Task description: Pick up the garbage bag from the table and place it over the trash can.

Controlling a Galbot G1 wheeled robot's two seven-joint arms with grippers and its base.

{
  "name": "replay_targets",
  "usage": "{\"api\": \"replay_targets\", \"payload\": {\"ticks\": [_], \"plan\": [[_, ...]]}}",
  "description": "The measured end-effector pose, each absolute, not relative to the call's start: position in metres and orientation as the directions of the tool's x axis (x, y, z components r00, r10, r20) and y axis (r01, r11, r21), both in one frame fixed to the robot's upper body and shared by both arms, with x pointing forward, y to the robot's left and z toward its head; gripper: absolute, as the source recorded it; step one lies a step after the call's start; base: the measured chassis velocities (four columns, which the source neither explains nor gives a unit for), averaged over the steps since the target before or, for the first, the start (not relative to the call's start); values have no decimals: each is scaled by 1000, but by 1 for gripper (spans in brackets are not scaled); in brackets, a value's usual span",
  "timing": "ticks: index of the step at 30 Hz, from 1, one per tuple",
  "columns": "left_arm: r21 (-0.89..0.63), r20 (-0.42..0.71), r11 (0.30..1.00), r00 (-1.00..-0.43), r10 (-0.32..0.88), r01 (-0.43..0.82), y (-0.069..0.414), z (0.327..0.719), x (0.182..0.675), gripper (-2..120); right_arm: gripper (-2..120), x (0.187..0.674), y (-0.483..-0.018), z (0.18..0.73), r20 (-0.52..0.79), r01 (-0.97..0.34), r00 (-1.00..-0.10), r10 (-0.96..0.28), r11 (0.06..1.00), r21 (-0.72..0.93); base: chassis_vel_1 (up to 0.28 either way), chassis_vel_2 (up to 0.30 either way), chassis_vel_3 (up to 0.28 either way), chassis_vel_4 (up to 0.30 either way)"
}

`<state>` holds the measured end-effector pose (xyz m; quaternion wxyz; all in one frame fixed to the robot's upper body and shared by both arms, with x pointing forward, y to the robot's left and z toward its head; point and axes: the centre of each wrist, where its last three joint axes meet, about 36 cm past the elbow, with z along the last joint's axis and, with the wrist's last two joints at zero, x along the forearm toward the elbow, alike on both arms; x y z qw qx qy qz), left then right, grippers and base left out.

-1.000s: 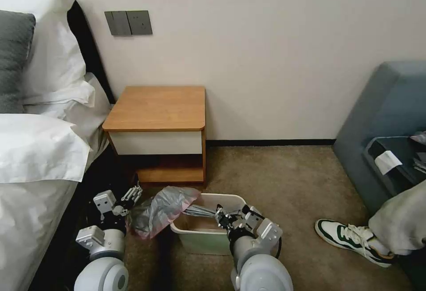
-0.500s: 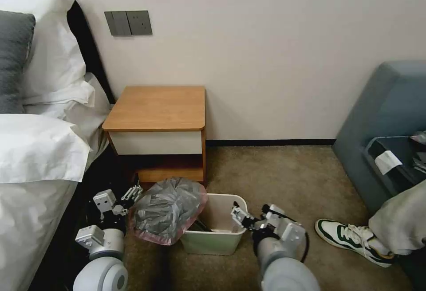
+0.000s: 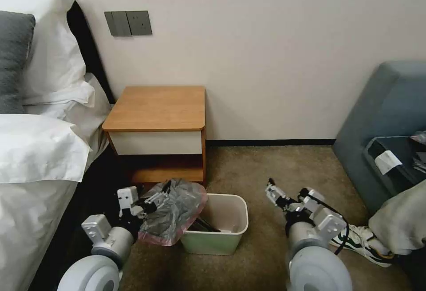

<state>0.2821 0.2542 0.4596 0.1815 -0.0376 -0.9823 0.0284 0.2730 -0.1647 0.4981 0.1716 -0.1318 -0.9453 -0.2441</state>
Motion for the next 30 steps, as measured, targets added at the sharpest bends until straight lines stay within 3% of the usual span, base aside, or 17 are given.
{"api": "replay_targets", "payload": {"ticks": [1, 4, 8, 17, 30], "plan": [[16, 393, 999, -919, 35, 45, 255, 460, 284, 95, 100, 270, -165, 497, 385, 340, -906, 174, 843, 418, 0, 0, 0, 0], [69, 426, 997, -905, 8, 41, 255, 461, 287, 93, 100, 268, -165, 496, 378, 346, -907, 184, 838, 422, 0, 0, 0, 0], [16, 511, 990, -852, 111, 138, 252, 476, 288, 99, 100, 267, -163, 500, 357, 336, -916, 184, 839, 428, 0, 0, 0, 0], [-81, 523, 974, -823, 221, 210, 248, 478, 285, 100, 100, 265, -163, 499, 335, 334, -921, 198, 843, 422, 0, 0, 0, 0], [-107, 531, 982, -826, 190, 157, 245, 469, 287, 100, 100, 264, -160, 497, 301, 337, -927, 222, 845, 416, 0, 0, 0, 0]]}}
